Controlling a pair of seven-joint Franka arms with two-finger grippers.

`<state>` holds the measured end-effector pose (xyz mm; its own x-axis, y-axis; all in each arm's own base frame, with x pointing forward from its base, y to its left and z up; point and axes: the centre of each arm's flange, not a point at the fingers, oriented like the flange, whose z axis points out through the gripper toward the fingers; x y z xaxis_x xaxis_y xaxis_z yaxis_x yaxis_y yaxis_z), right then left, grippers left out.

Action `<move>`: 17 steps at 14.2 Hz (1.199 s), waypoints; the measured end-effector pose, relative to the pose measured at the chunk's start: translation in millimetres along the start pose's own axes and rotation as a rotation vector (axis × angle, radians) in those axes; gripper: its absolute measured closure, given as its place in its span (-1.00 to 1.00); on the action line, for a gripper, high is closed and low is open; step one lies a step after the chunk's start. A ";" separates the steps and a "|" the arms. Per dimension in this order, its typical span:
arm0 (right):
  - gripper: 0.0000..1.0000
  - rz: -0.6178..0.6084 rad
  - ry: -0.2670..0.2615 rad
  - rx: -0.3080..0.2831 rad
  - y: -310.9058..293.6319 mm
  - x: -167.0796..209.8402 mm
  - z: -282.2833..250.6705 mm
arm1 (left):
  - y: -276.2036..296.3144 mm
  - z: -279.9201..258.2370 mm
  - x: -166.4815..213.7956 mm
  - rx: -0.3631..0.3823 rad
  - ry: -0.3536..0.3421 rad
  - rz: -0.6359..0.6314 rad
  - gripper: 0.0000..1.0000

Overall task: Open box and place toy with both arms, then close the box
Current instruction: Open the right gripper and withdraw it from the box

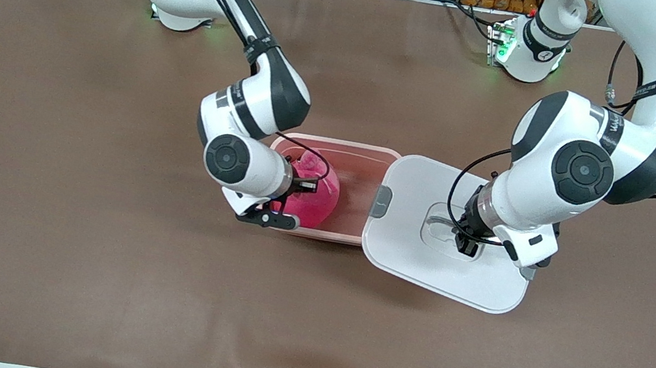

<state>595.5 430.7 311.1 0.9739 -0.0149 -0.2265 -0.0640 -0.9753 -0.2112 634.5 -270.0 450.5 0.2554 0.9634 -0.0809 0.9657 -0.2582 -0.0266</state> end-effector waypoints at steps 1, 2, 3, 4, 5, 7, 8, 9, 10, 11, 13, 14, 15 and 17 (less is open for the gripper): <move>0.72 -0.001 0.015 0.005 -7.6 -3.6 3.0 | -0.2 0.4 -0.5 0.001 0.000 0.001 0.85; 0.72 -0.002 0.031 0.012 -15.7 -7.5 5.8 | -0.3 0.6 -1.1 0.001 0.000 0.002 0.85; 0.72 0.001 0.050 0.021 -24.3 -11.2 9.5 | -0.4 0.7 -1.5 0.002 -0.001 0.002 0.85; 0.72 0.011 0.072 0.032 -32.2 -13.9 15.1 | -0.5 0.9 -1.9 0.002 -0.001 0.003 0.85; 0.72 0.016 0.094 0.044 -39.1 -15.4 22.0 | -0.6 1.1 -2.1 0.002 -0.001 0.003 0.85; 0.72 0.011 0.137 0.071 -52.7 -18.1 37.0 | -0.7 1.5 -2.3 0.003 -0.001 0.004 0.85; 0.72 0.007 0.153 0.085 -59.9 -20.8 45.2 | -0.7 1.5 -2.4 0.003 -0.001 0.004 0.85; 0.72 0.002 0.164 0.095 -67.2 -24.7 53.6 | -0.7 1.6 -2.4 0.003 -0.001 0.004 0.85; 0.72 -0.004 0.175 0.102 -73.2 -28.0 61.4 | -0.7 1.7 -2.4 0.004 -0.001 0.004 0.85; 0.72 -0.009 0.185 0.109 -77.9 -30.5 67.2 | -0.8 1.7 -2.5 0.004 -0.001 0.004 0.85; 0.72 -0.015 0.206 0.121 -83.0 -32.0 76.2 | -0.9 2.1 -2.5 0.004 -0.001 0.004 0.85; 0.61 -0.018 0.218 0.127 -84.7 -32.0 80.2 | -0.9 2.1 -2.5 0.004 -0.001 0.004 0.85; 0.61 -0.022 0.228 0.133 -87.0 -32.8 84.5 | -0.9 2.2 -2.5 0.005 -0.001 0.004 0.85; 0.37 -0.033 0.245 0.143 -93.8 -37.3 89.6 | -0.8 2.1 -1.9 0.004 -0.001 0.003 0.85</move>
<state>545.6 542.5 254.2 0.9985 -0.0533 0.0159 -0.0443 -0.9353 -0.3510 633.2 -271.8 448.5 0.2585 0.9625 -0.0819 0.9647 -0.2616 -0.0305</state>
